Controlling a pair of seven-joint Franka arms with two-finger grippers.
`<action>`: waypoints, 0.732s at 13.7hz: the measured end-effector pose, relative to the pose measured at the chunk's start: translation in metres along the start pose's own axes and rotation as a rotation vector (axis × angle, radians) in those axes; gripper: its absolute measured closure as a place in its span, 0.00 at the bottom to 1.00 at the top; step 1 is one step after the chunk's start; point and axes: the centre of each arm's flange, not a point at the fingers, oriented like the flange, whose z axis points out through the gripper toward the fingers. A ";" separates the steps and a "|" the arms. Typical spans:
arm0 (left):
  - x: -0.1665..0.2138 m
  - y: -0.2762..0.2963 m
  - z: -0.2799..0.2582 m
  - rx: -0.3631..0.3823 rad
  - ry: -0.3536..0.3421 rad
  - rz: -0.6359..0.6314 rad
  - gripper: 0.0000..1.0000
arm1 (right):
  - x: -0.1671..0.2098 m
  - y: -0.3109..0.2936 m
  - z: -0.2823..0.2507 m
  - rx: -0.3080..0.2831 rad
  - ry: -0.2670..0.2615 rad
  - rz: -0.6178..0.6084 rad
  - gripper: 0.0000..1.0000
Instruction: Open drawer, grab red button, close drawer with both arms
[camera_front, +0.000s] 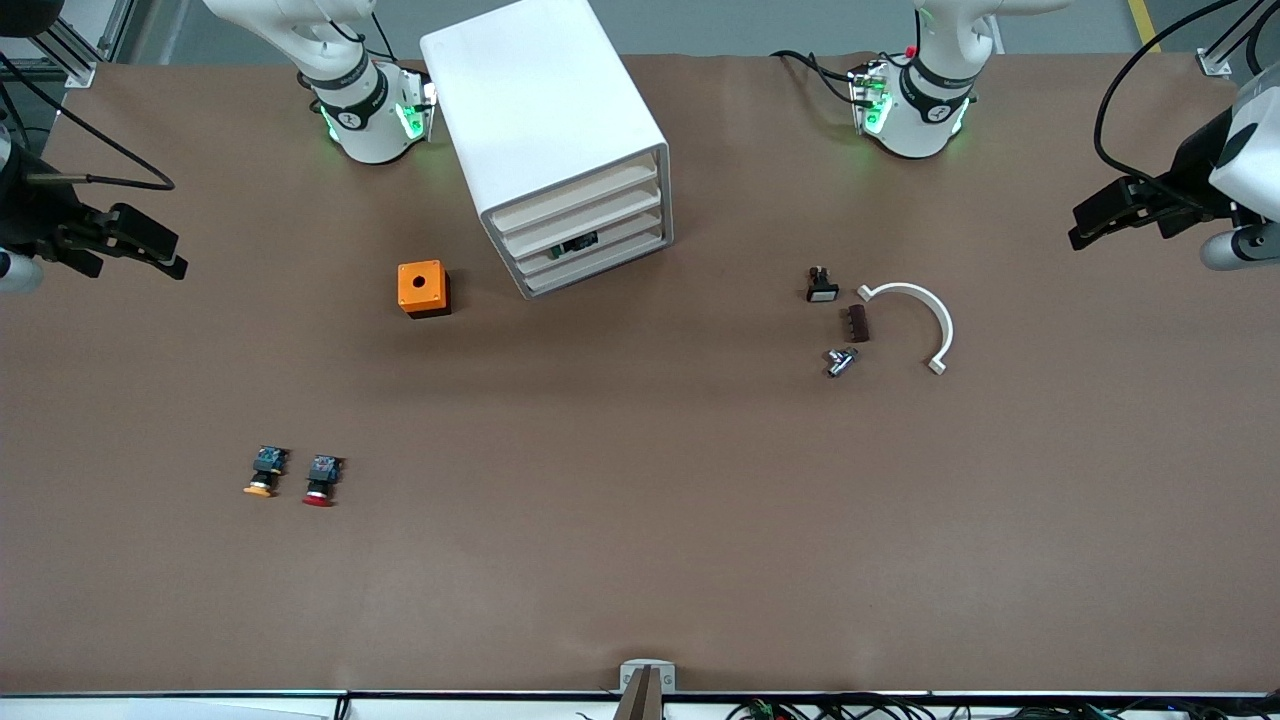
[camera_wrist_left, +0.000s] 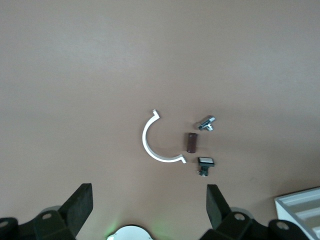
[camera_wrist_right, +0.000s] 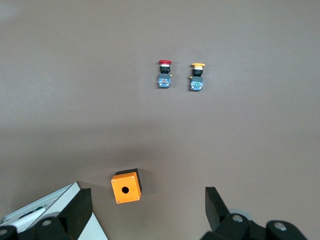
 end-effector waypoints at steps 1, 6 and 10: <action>-0.004 0.000 0.000 0.009 0.000 0.001 0.00 | 0.001 0.002 -0.001 -0.019 0.011 -0.001 0.00; -0.027 -0.002 0.010 0.012 0.038 0.004 0.00 | 0.004 0.005 -0.002 -0.056 0.038 -0.003 0.00; -0.024 -0.002 0.006 0.009 0.058 0.066 0.00 | 0.005 0.014 -0.001 -0.057 0.035 0.012 0.00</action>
